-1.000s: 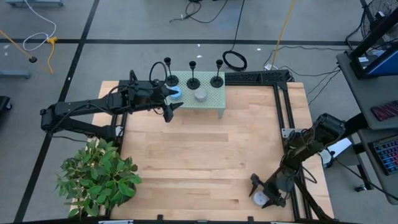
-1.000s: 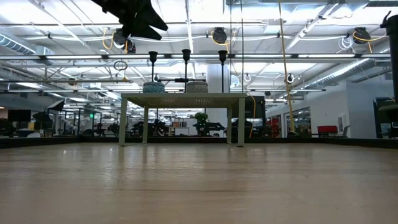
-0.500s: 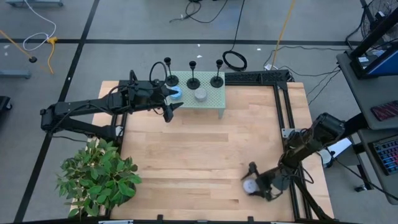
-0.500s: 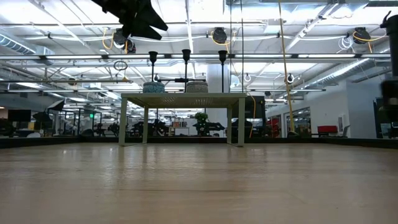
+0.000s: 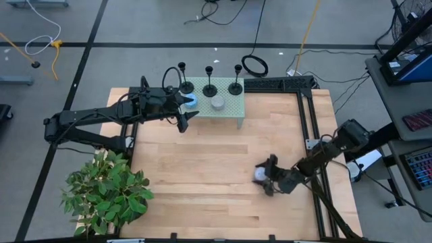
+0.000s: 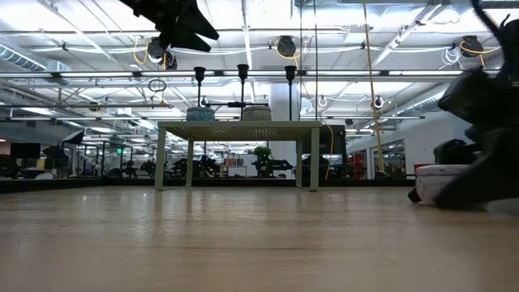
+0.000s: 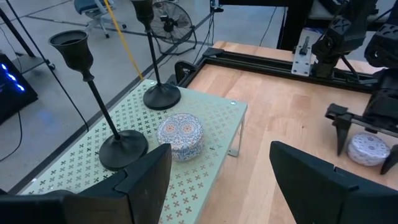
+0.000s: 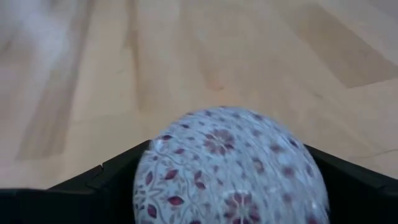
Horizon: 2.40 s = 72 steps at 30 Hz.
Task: Pick & Place candle stick holders
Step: Put the purple and white candle jar on the shelf
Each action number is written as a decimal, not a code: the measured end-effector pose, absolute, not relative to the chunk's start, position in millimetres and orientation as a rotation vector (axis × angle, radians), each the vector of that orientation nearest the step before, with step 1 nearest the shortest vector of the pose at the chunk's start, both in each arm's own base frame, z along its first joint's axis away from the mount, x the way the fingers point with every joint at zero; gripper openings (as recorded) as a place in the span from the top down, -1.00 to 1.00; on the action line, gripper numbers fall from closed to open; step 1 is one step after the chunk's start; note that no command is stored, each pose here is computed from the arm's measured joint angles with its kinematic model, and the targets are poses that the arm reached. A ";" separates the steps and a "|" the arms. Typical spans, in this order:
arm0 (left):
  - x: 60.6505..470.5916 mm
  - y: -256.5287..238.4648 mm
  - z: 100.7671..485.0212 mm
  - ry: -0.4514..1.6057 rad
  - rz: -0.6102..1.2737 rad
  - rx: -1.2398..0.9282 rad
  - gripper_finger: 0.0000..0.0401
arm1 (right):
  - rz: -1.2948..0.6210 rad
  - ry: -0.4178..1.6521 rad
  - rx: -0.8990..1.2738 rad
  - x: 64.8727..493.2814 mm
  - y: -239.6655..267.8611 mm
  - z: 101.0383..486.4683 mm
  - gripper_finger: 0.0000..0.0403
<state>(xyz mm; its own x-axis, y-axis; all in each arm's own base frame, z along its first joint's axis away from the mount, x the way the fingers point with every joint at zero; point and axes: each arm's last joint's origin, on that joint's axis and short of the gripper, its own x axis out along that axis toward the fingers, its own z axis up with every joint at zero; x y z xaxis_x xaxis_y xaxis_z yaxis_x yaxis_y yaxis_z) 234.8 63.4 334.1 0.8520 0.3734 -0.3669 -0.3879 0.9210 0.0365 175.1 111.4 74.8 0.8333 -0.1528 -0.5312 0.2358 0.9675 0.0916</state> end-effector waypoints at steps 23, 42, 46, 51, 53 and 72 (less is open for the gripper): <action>234.9 63.4 334.3 0.379 0.395 -0.020 -0.36 | -0.605 0.275 0.091 192.7 82.2 89.4 -0.40; 236.5 63.4 338.8 0.331 0.380 -0.015 -0.36 | -0.729 0.301 -0.315 327.8 -66.3 203.0 -0.38; 236.9 62.4 338.6 0.331 0.344 -0.021 -0.36 | -0.704 0.356 -0.143 331.8 -98.7 212.2 -0.40; 237.0 61.6 338.2 0.336 0.319 -0.023 -0.36 | -0.643 0.331 -0.007 327.0 -118.3 211.3 -0.38; 237.0 61.7 338.1 0.338 0.317 -0.013 -0.36 | -0.632 0.361 -0.004 325.3 -120.8 208.8 -0.39; 236.0 61.3 335.3 0.374 0.310 0.014 -0.36 | -0.602 0.366 -0.236 326.7 -122.9 215.2 -0.41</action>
<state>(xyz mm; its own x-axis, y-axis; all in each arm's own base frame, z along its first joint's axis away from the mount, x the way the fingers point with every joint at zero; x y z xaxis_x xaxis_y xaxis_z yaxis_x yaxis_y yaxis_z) 236.0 61.3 335.3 0.8844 0.3002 -0.3575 -0.2952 0.9529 0.0700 326.7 -122.9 215.2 0.7633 -0.5892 -0.2649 0.5067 0.8004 -0.3203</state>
